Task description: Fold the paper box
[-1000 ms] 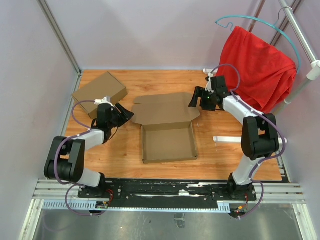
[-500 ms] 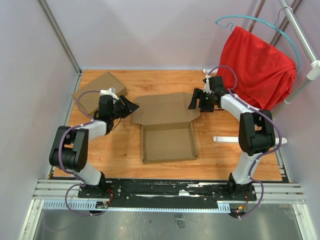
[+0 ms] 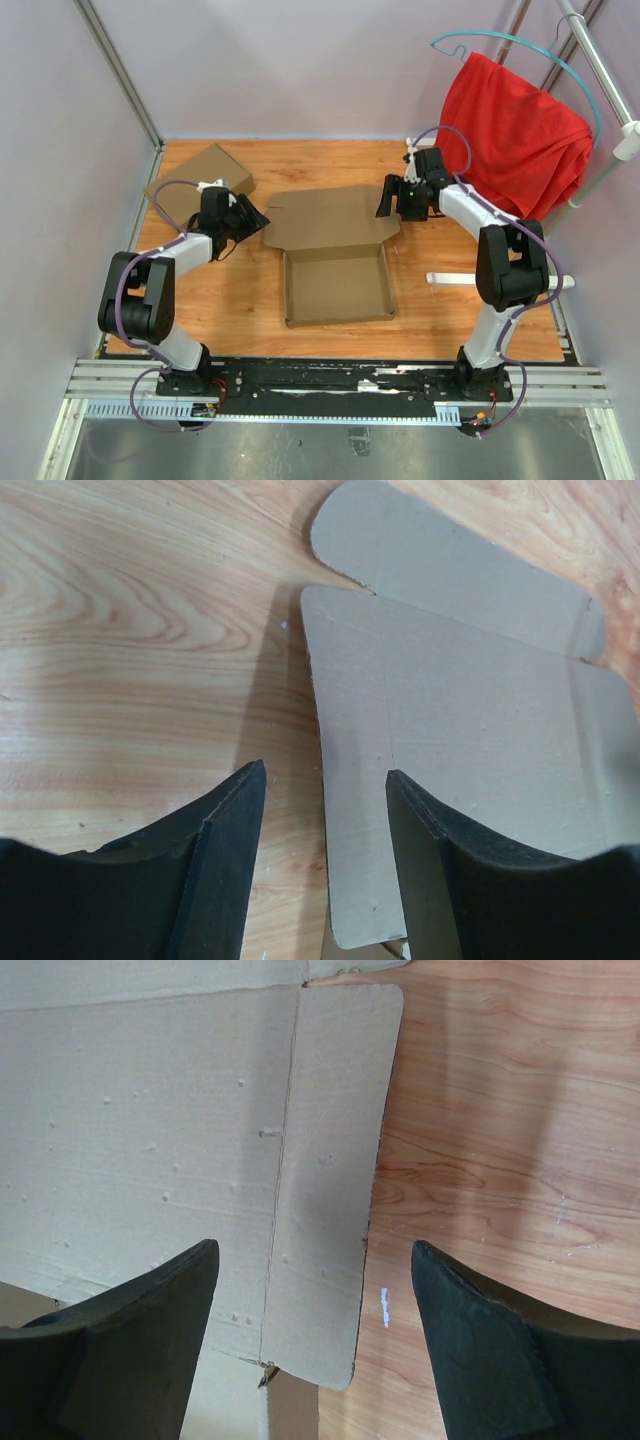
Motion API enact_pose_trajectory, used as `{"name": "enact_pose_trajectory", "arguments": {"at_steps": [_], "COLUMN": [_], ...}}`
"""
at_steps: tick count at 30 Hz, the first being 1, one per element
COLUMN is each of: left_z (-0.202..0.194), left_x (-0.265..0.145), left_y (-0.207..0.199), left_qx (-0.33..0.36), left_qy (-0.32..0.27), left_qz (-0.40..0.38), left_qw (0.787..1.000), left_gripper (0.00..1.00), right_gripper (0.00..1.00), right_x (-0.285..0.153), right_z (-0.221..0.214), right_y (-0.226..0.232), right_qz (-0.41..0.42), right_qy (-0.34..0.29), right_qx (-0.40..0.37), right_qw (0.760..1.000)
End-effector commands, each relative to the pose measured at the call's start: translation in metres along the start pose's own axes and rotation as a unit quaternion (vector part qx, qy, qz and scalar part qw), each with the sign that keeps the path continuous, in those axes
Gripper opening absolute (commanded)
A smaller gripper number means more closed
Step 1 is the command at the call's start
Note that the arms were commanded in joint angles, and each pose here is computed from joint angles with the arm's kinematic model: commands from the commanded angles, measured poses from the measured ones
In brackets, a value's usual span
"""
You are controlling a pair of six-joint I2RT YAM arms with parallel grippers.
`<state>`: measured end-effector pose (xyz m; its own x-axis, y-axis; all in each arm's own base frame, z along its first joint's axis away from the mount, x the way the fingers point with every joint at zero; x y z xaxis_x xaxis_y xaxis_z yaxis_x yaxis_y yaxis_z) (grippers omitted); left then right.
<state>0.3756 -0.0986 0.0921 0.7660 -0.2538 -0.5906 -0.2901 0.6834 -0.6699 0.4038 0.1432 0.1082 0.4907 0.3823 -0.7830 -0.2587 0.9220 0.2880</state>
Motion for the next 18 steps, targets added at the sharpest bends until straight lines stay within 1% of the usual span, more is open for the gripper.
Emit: {"name": "enact_pose_trajectory", "arguments": {"at_steps": [1,4,11,15,18], "left_z": [-0.003,-0.006,-0.012,-0.01,-0.011], "left_x": [0.004,0.009,0.021,0.02,0.021], "left_y": [-0.008,-0.019,-0.034,-0.044,-0.055], "left_qx": [0.003,-0.003,0.008,0.012,0.021], "left_qy": [0.024,0.039,0.061,0.051,0.057], "left_qz": [-0.028,-0.058,-0.074,-0.085,-0.096], "left_qw": [0.999,0.998,0.995,0.995,0.993], "left_gripper": [0.57,0.57,0.56,0.55,0.55], "right_gripper": [0.78,0.78,0.76,0.76,0.75], "right_x": [0.001,0.003,0.005,0.003,0.003], "right_z": [0.001,0.0,0.0,0.001,0.002], "right_y": [0.004,0.008,0.012,0.013,0.015], "right_qz": [-0.002,0.001,0.006,0.005,0.006], "right_qy": [0.009,0.014,0.016,0.015,0.015], "right_qx": [-0.014,-0.018,-0.024,-0.029,-0.033], "right_qw": [1.0,1.0,1.0,0.999,0.999]}}
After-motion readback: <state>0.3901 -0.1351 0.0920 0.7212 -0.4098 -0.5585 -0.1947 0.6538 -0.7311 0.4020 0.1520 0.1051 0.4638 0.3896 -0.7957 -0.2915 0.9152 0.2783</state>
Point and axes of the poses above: each gripper's point midway between its finger pads, its own x axis out along the fingers, its own y axis along the line the jaws close on, z = x × y, the point moved 3 cm from there along -x, back along the fingers, and after that the axes turned 10 degrees about -x, right-handed, at the moved point
